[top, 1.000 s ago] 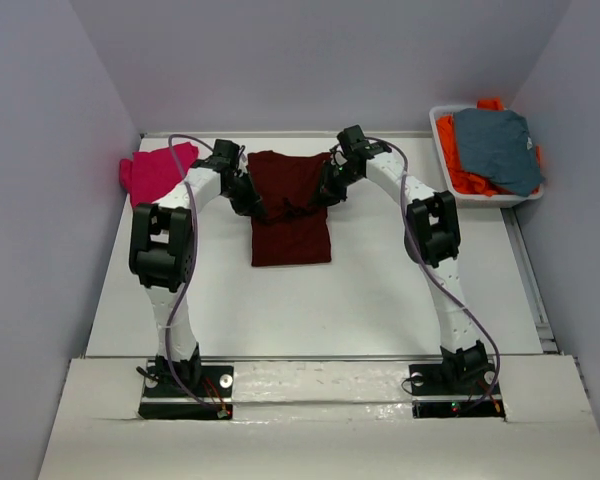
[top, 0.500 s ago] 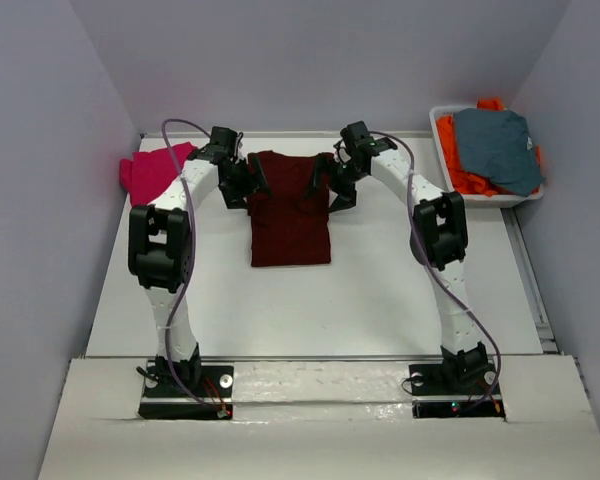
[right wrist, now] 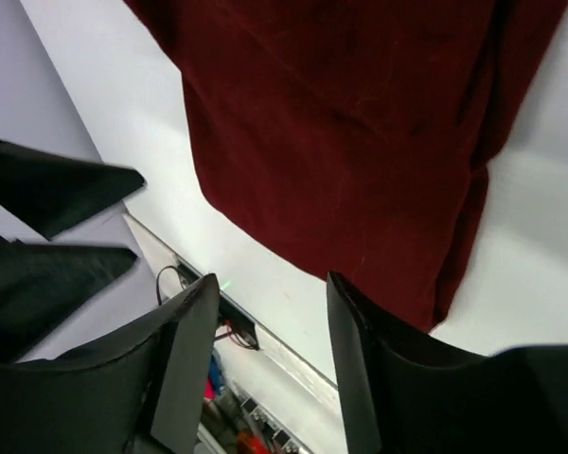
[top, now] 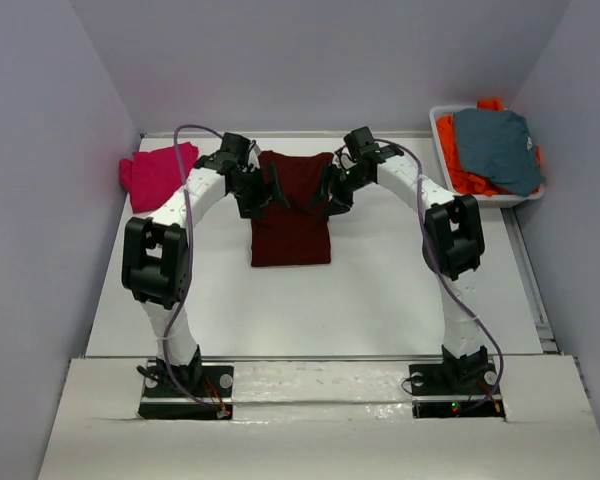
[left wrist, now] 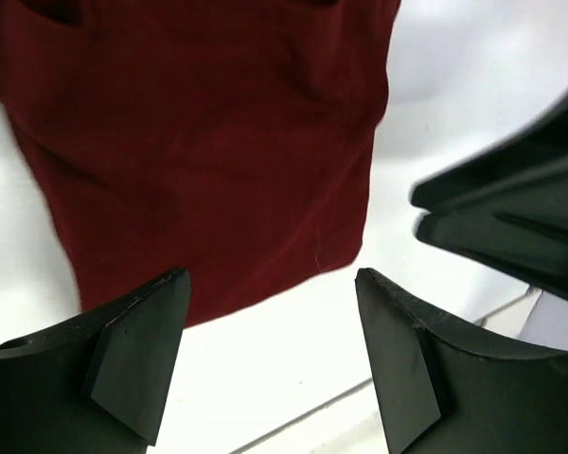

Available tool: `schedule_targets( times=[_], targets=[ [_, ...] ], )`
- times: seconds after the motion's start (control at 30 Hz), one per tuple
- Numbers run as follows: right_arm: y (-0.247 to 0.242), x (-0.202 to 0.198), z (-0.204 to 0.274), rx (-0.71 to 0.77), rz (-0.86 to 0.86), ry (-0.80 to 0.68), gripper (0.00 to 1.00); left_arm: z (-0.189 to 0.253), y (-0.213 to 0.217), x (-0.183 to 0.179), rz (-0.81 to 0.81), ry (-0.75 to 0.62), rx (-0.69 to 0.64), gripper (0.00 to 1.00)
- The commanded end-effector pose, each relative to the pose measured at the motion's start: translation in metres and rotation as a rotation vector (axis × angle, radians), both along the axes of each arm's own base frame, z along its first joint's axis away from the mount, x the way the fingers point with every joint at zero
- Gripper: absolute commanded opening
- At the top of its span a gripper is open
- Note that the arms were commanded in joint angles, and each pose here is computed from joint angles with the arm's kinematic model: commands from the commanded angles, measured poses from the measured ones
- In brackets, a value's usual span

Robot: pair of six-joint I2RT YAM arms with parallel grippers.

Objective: Fold and stack the t-shirts
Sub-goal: Fold the tshirt

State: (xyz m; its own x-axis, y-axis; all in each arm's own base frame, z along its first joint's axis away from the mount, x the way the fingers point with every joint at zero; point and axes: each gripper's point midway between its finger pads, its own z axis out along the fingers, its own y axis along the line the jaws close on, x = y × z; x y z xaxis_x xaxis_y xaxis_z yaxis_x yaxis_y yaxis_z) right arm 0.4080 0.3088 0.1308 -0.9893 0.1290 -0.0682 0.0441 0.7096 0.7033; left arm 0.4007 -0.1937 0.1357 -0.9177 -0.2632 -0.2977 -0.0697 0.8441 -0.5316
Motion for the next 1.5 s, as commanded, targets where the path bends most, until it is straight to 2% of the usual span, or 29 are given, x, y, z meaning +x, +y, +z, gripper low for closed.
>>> schedule_targets(
  times=[0.0,0.03,0.07,0.23,0.47,0.77,1.2,1.47],
  targets=[
    [0.023,0.003,-0.009,0.088,0.036,0.023,0.45,-0.022,-0.022,-0.017,-0.058,0.094,-0.067,0.82],
    [0.026,0.004,-0.012,0.097,0.042,0.03,0.34,-0.027,-0.023,-0.019,-0.06,0.112,-0.074,0.81],
    [0.027,0.006,-0.016,0.096,0.044,0.039,0.3,-0.029,-0.028,-0.023,-0.073,0.126,-0.083,0.81],
    [0.038,0.024,-0.034,0.116,0.055,0.06,0.15,-0.047,-0.029,-0.031,-0.076,0.167,-0.046,0.8],
    [0.044,0.028,-0.061,0.129,0.057,0.11,0.13,-0.087,-0.025,-0.056,-0.085,0.308,0.0,0.79],
    [0.033,0.049,-0.074,0.121,0.014,0.1,0.13,-0.106,-0.017,-0.077,-0.095,0.382,0.026,0.78],
    [-0.009,0.114,-0.055,0.178,-0.117,0.011,0.13,-0.11,-0.016,-0.084,-0.111,0.399,0.048,0.78],
    [-0.009,0.112,-0.029,0.195,-0.101,-0.026,0.13,-0.097,-0.015,-0.069,-0.105,0.346,0.069,0.78]
  ],
)
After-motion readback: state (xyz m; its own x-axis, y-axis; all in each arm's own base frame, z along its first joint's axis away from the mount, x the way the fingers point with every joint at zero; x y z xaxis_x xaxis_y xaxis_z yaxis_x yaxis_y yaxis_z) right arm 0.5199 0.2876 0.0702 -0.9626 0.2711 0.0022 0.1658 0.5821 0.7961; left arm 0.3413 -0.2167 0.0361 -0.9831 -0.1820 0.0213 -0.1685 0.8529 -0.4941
